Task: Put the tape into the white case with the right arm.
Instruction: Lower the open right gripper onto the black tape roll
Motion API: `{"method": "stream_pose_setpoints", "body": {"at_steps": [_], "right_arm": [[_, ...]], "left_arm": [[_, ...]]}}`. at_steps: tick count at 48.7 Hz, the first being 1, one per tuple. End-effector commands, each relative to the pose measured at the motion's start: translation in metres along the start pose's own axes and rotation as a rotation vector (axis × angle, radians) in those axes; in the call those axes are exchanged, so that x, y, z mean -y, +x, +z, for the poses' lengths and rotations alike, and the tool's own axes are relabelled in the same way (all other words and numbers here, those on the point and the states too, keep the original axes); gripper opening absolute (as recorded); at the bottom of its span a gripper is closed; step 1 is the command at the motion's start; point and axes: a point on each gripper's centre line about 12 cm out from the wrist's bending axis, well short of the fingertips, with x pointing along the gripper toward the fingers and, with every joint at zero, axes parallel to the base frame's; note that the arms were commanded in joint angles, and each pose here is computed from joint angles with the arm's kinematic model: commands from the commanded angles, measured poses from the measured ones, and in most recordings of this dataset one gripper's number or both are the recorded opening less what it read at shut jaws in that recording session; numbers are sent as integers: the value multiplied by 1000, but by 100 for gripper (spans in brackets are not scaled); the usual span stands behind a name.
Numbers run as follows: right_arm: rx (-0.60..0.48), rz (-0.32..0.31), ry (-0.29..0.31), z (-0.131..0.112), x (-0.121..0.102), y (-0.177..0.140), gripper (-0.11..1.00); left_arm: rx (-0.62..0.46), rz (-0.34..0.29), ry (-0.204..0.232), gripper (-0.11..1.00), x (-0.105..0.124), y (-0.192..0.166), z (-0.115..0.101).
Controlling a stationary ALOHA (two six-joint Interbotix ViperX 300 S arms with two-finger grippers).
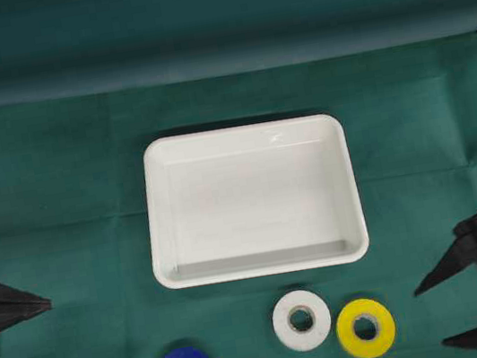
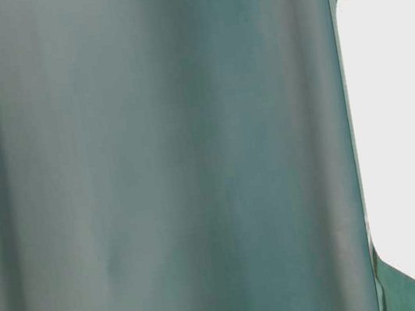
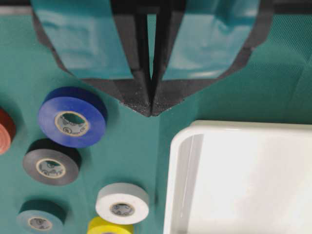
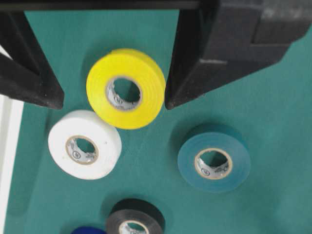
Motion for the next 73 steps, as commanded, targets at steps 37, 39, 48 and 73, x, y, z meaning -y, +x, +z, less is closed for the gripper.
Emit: {"method": "stream_pose_setpoints", "body": {"at_steps": [37, 39, 48, 73], "right_arm": [[-152, 18, 83, 66, -7, 160, 72], [-175, 16, 94, 68, -8, 165, 72], [-208, 24, 100, 78, -14, 187, 72], [-209, 33, 130, 86, -23, 222, 72]], "left_arm": [[28, 2, -14, 0, 0, -1, 5], [29, 2, -14, 0, 0, -2, 4], [43, 0, -16, 0, 0, -3, 3], [52, 1, -19, 0, 0, -5, 1]]}}
